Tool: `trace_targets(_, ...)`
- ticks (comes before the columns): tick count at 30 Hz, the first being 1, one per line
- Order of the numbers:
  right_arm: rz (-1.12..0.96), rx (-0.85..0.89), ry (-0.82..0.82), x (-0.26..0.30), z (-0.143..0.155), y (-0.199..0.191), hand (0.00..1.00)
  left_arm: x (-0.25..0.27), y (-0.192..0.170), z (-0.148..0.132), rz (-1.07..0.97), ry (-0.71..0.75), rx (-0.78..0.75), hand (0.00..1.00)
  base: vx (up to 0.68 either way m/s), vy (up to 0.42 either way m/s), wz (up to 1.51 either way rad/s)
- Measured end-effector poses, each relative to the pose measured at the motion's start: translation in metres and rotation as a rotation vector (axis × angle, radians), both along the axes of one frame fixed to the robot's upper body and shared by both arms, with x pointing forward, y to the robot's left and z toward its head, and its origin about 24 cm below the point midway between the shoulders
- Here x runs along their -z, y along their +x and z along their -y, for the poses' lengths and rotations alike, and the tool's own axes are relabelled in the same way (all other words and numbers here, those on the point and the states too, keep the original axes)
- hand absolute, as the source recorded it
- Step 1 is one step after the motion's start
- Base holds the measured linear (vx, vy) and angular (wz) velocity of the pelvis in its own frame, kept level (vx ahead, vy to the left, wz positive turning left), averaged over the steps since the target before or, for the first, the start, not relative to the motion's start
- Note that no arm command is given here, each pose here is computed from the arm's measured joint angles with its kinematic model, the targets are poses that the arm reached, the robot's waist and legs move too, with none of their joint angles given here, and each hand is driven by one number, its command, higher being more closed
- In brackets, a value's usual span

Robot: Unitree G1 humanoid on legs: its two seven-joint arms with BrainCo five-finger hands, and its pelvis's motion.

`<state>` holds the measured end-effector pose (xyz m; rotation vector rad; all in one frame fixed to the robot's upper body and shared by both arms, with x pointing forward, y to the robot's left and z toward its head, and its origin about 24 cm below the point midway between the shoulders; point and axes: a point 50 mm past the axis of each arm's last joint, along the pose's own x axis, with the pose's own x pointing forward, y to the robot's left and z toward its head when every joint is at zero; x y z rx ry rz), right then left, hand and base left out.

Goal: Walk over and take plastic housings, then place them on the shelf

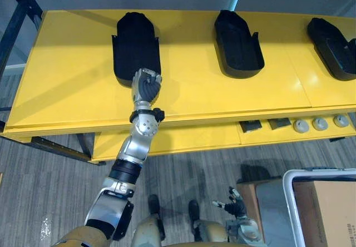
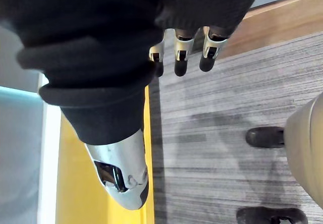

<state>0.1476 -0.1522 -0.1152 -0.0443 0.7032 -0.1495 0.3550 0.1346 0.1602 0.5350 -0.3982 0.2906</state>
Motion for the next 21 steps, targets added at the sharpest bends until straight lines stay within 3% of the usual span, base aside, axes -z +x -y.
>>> trace_targets(7, 0.009, 0.001, -0.001, -0.001, 0.000, 0.001, 0.00, -0.014, -0.001, 0.006, 0.054, 0.002, 0.019, 1.00, 0.00, -0.004, 0.02)
trace_targets(11, 0.010, 0.002, -0.001, -0.001, 0.000, 0.001, 0.00, -0.056, -0.030, 0.027, 0.291, -0.025, 0.126, 1.00, 0.00, -0.015, 0.17)
trace_targets(15, 0.007, 0.002, -0.002, 0.000, 0.000, 0.000, 0.00, -0.081, -0.068, 0.030, 0.504, -0.061, 0.206, 1.00, -0.02, -0.014, 0.16)
trace_targets(19, -0.007, 0.002, -0.004, 0.002, 0.001, -0.002, 0.00, -0.089, -0.112, 0.010, 0.674, -0.051, 0.229, 1.00, -0.04, -0.025, 0.26)
trace_targets(21, -0.033, 0.003, -0.007, 0.006, 0.003, -0.006, 0.00, -0.085, -0.134, -0.022, 0.724, -0.071, 0.138, 1.00, -0.02, -0.023, 0.30)
